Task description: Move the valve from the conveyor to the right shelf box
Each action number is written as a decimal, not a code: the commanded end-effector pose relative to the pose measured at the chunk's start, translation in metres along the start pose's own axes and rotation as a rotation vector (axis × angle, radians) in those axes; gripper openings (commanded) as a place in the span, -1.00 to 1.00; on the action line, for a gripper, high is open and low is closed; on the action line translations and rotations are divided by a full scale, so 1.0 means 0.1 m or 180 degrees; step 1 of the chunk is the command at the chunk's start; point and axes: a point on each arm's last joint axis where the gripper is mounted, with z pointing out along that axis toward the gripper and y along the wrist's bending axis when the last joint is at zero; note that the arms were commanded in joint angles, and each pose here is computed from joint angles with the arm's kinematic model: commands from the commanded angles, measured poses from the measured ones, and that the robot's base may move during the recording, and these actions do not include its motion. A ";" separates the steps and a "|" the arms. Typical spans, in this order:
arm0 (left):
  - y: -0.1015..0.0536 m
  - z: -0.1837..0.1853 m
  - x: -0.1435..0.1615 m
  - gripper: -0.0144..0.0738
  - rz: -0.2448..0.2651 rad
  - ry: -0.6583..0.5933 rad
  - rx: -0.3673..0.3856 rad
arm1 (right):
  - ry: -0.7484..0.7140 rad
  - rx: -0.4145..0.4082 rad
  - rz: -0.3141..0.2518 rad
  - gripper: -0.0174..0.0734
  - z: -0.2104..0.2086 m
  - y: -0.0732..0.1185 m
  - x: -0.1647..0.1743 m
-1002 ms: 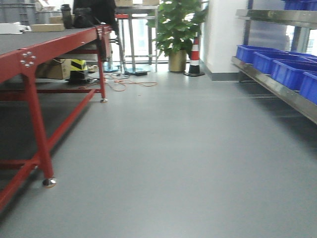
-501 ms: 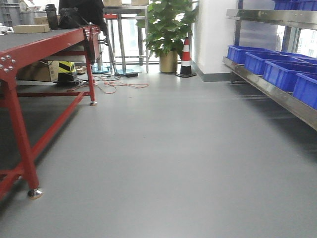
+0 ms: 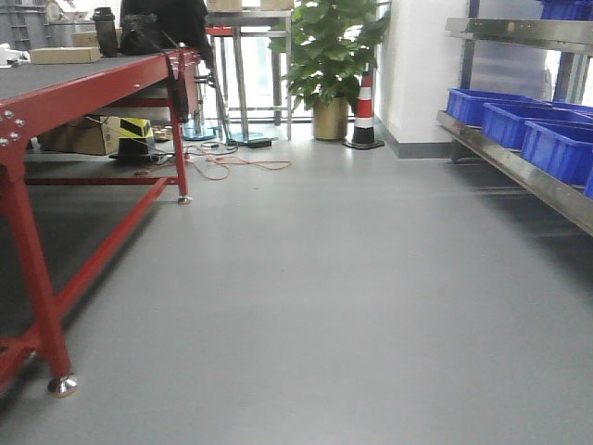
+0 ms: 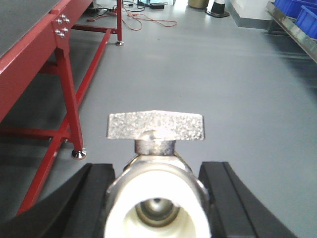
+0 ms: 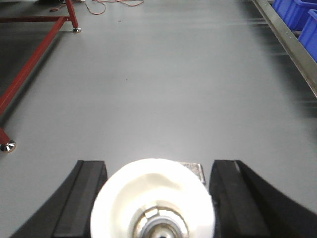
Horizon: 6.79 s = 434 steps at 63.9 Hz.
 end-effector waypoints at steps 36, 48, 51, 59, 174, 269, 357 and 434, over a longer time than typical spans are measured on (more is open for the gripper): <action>-0.01 -0.03 -0.07 -0.93 -0.0018 -0.0216 0.0018 | -0.0299 0.0011 0.0001 -0.98 -0.04 0.00 -0.10; -0.01 -0.03 -0.07 -0.93 -0.0018 -0.0216 0.0018 | -0.0299 0.0011 0.0001 -0.98 -0.04 0.00 -0.10; -0.01 -0.03 -0.07 -0.93 -0.0018 -0.0216 0.0018 | -0.0299 0.0011 0.0001 -0.98 -0.04 0.00 -0.10; -0.01 -0.03 -0.07 -0.93 -0.0018 -0.0216 0.0018 | -0.0299 0.0011 0.0001 -0.98 -0.04 0.00 -0.10; -0.01 -0.03 -0.07 -0.93 -0.0018 -0.0216 0.0018 | -0.0299 0.0011 0.0001 -0.98 -0.04 0.00 -0.10; -0.01 -0.03 -0.07 -0.93 -0.0018 -0.0216 0.0018 | -0.0299 0.0011 0.0001 -0.98 -0.04 0.00 -0.10; -1.31 1.96 -2.03 -0.93 0.0532 -0.0163 0.1472 | -0.0947 -0.0827 -0.0557 -0.98 1.06 1.02 -2.24; -1.57 2.78 -1.63 0.33 0.0343 0.0588 0.1661 | -0.0322 -0.1165 -0.0437 0.06 2.10 1.56 -1.84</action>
